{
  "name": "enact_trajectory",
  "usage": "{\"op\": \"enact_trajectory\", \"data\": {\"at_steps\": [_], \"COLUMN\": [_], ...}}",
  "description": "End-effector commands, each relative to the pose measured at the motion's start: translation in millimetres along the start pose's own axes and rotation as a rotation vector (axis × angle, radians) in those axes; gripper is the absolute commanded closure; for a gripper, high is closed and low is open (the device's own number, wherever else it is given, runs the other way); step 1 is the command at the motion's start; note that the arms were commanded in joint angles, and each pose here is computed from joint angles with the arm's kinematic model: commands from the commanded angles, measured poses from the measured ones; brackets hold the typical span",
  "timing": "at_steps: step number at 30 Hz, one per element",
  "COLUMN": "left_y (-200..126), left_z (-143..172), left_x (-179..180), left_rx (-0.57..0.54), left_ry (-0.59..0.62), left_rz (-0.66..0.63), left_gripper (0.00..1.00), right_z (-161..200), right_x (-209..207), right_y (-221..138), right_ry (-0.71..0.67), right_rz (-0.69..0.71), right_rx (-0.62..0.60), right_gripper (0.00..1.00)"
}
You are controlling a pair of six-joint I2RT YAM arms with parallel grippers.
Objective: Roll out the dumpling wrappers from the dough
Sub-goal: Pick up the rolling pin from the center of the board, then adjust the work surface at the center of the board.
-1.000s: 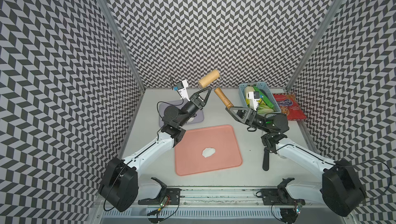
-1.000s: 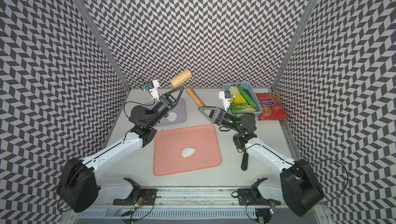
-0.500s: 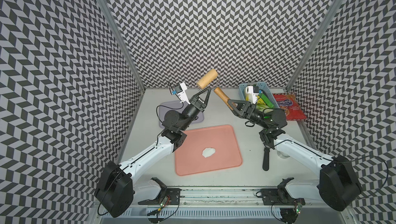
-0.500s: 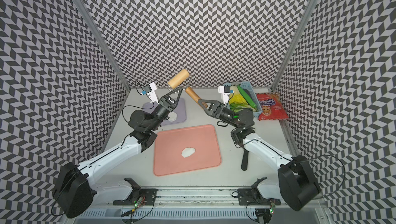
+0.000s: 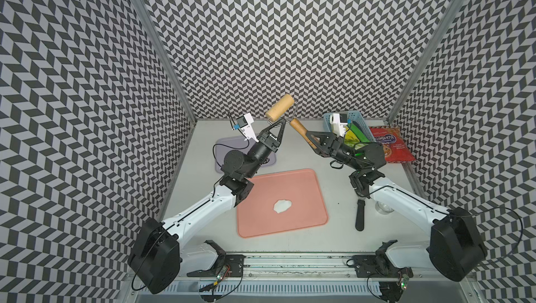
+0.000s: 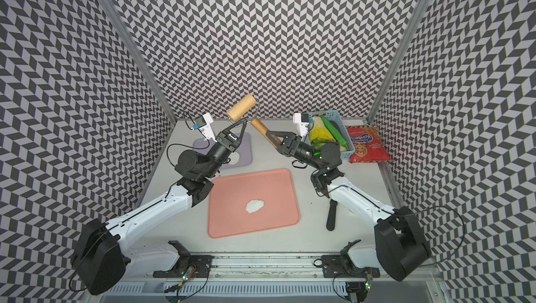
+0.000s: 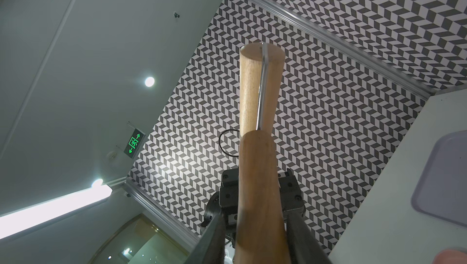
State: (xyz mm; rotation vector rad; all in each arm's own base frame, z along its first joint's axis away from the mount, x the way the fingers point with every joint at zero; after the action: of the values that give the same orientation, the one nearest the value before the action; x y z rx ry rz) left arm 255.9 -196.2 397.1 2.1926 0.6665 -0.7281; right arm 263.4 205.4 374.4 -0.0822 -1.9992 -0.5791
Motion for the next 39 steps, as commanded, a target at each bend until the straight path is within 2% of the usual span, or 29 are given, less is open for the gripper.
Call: {"op": "enact_trajectory", "data": {"at_steps": [1,6,12,16,19,22,23,27,30,33,36,39], "left_y": [-1.4,-0.9,-3.0,-2.7,-2.5,-5.4,-7.2,-17.2,-31.6,-53.5,-83.0,-119.8], "left_z": [3.4,6.7,11.3,14.3,17.4,19.8,20.2,18.1,12.0,5.2,-0.3,-3.9], "left_x": [0.6,1.1,2.4,6.0,11.7,17.9,21.3,33.7,48.4,68.2,87.6,109.9], "left_rx": [0.003,0.011,0.032,0.066,0.106,0.148,0.161,0.218,0.267,0.33,0.397,0.451], "left_ry": [0.032,0.034,0.038,0.052,0.05,0.058,0.061,0.077,0.094,0.121,0.173,0.193], "left_rz": [0.003,0.005,0.018,-0.012,-0.059,-0.093,-0.111,-0.193,-0.305,-0.479,-0.726,-1.027], "left_gripper": [1.0,1.0,1.0,1.0,0.55,0.31,0.28,0.27,0.25,0.24,0.23,0.22], "right_z": [-3.6,-4.3,-5.5,-7.4,-10.5,-14.4,-16.2,-21.4,-24.5,-27.9,-29.5,-28.1], "right_x": [22.4,18.9,10.4,0.2,-5.6,-7.2,-7.6,-13.8,-24.8,-38.9,-46.3,-49.3], "right_y": [5.5,6.7,6.0,1.4,-7.5,-16.9,-20.1,-33.3,-49.9,-68.9,-84.0,-92.6], "right_ry": [-0.058,-0.047,-0.04,-0.046,-0.062,-0.102,-0.12,-0.177,-0.193,-0.191,-0.215,-0.254], "right_rz": [-0.081,-0.064,-0.014,0.055,0.094,0.135,0.16,0.294,0.396,0.503,0.603,0.665], "right_rx": [-0.001,-0.002,-0.018,-0.024,-0.046,-0.062,-0.07,-0.094,-0.104,-0.096,-0.074,-0.056], "right_gripper": [0.6,0.72,1.0,1.0,1.0,1.0,1.0,1.0,1.0,1.0,1.0,1.0]}}
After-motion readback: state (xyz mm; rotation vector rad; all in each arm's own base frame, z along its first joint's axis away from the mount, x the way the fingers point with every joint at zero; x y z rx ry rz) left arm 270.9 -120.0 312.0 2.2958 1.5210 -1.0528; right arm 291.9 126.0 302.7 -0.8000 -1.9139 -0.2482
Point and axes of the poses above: each gripper's point midway between its finger pads, its own y axis out along the fingers, its own x axis along the line the jaws close on, z = x × y, the point moved 9 cm from there along -y, back along the fingers, and after that the axes turned 5 degrees about y, right-handed, at the moved point
